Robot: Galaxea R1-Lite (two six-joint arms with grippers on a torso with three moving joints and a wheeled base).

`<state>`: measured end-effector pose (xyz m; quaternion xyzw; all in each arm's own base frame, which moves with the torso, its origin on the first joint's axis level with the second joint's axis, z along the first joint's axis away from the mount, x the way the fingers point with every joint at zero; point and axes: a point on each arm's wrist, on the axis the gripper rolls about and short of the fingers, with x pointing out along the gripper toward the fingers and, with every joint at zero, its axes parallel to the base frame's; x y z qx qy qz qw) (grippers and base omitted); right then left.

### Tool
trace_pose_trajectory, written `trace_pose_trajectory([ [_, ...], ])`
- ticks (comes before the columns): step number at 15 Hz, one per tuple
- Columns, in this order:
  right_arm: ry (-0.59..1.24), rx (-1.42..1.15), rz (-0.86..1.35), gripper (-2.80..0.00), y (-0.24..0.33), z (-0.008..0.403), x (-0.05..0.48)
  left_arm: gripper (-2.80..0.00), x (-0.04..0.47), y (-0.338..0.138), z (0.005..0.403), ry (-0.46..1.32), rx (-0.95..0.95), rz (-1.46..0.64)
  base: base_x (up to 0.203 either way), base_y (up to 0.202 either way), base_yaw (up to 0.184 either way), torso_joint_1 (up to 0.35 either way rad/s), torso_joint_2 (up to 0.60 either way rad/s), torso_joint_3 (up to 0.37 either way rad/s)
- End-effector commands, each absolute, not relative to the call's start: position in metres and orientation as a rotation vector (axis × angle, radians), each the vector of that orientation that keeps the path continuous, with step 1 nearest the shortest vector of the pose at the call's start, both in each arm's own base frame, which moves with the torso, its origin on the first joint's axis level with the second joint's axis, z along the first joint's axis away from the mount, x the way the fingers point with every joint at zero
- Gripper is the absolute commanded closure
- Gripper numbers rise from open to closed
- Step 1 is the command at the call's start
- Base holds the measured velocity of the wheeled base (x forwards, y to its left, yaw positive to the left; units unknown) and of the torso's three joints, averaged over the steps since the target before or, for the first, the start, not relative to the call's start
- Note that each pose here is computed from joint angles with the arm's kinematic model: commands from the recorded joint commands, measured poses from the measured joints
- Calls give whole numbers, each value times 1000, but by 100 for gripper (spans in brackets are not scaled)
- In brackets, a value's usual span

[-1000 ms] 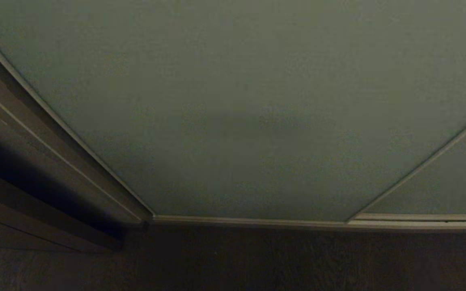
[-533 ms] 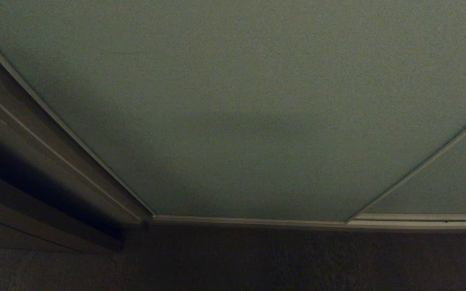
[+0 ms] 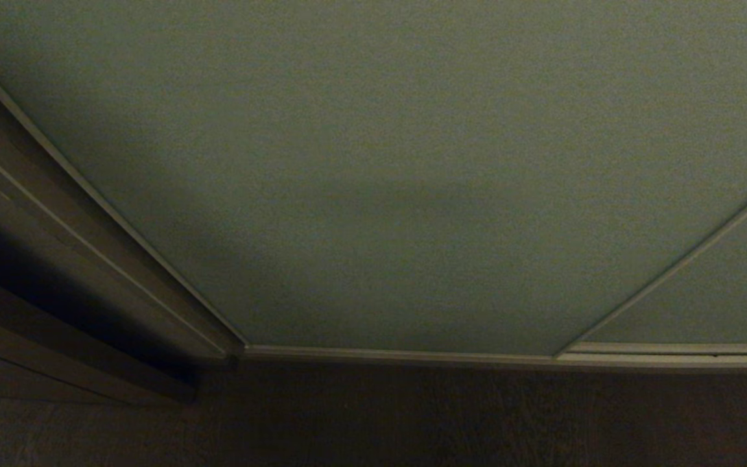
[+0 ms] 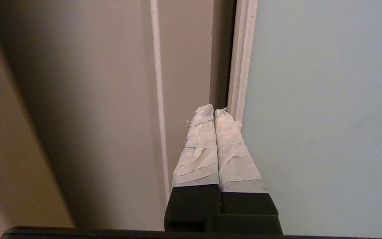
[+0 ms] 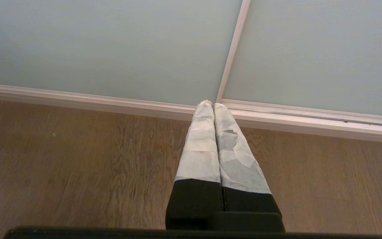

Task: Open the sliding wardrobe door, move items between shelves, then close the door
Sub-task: Open the door

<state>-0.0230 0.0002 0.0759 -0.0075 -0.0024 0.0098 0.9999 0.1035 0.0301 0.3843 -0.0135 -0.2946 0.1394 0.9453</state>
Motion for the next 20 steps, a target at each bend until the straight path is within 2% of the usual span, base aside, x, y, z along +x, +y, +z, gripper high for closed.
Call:
trace_pose_trajectory([
  [1, -8, -15, 20, 0, 0, 76, -23, 0, 120, 34, 391, -587, -31, 284, 0, 0, 0, 0, 0, 0],
  [20, -8, -15, 21, 0, 0, 76, -23, 0, 171, 43, 406, -543, -22, 218, 0, 0, 0, 0, 0, 0],
])
